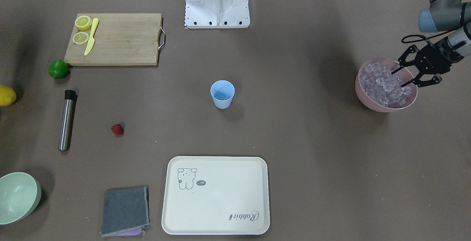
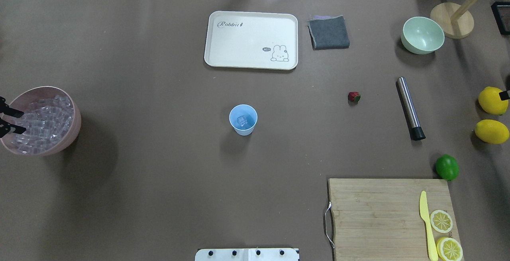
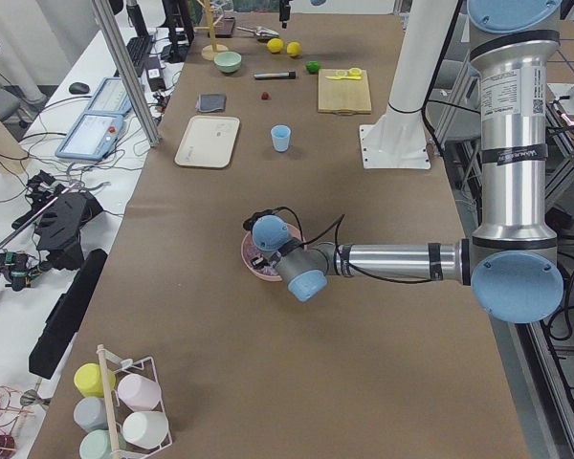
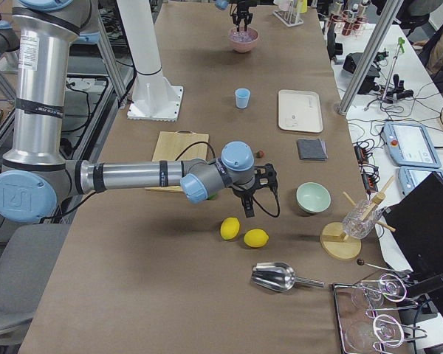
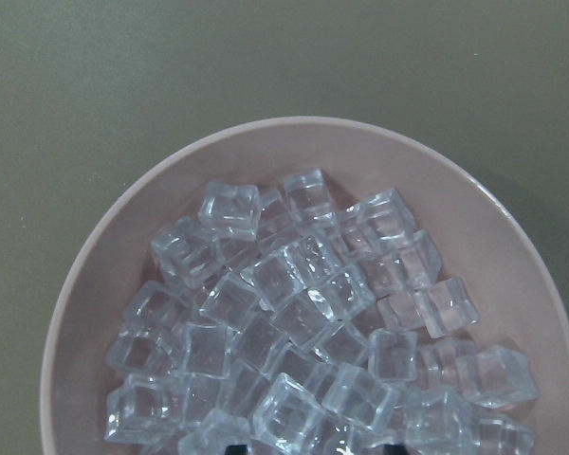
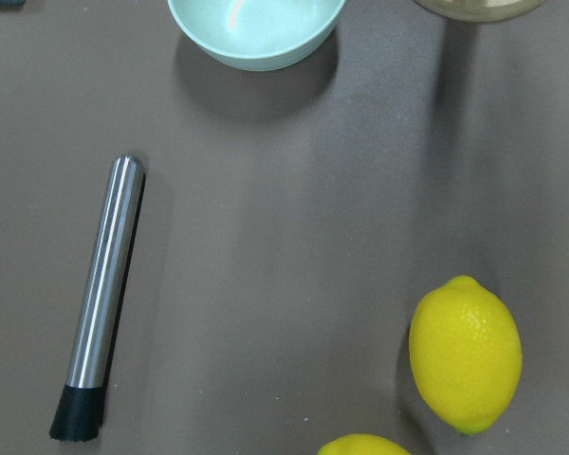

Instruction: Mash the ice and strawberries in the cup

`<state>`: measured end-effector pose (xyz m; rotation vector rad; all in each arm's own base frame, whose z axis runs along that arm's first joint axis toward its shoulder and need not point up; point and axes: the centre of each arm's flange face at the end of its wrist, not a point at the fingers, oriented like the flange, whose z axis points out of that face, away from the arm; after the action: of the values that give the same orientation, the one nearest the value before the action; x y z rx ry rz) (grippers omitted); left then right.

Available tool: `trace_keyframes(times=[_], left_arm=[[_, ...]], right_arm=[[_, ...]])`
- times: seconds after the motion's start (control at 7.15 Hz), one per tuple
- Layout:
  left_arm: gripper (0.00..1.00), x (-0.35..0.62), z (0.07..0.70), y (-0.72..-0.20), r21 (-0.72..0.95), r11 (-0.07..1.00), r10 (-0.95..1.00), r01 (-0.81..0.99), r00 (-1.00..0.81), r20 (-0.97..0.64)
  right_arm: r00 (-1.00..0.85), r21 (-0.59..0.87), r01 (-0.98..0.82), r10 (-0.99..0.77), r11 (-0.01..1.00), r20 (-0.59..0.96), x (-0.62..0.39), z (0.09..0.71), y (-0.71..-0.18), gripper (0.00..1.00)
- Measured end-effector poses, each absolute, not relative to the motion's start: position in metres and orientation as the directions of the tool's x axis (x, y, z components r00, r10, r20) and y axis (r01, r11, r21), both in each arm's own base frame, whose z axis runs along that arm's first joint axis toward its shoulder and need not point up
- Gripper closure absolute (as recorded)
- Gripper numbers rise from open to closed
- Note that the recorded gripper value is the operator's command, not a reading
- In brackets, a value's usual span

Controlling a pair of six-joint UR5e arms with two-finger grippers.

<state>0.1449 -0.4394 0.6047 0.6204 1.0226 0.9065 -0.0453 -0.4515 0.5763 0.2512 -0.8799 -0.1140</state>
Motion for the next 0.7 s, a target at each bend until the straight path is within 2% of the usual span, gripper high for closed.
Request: trace_keyframes(times=[0.14,0.28,0.56,0.7], left_arm=[[0.09,0.1449,0.6062,-0.4387,0.793,0.504,0.863,-0.342,0.230,-0.449],[0.10,0.1442,0.6083,-0.4370,0.790,0.507,0.861,-0.344,0.232,-0.452],[0.13,0.1429,0.6115,-0.4340,0.786,0.512,0.859,-0.346,0.234,-0.456],[0.21,0.1427,0.6115,-0.4334,0.786,0.513,0.858,-0.346,0.234,-0.457]], right_arm=[[0.633,0.263,-0.003,-0.202,0.965,0.747,-0.0457,0.5764,-0.4515,0.00],[0.633,0.263,-0.002,-0.203,0.965,0.747,-0.0463,0.5764,-0.4514,0.00],[0.633,0.264,0.000,-0.204,0.965,0.747,-0.0476,0.5764,-0.4513,0.00],[0.633,0.264,0.002,-0.206,0.965,0.746,-0.0484,0.5764,-0.4514,0.00]])
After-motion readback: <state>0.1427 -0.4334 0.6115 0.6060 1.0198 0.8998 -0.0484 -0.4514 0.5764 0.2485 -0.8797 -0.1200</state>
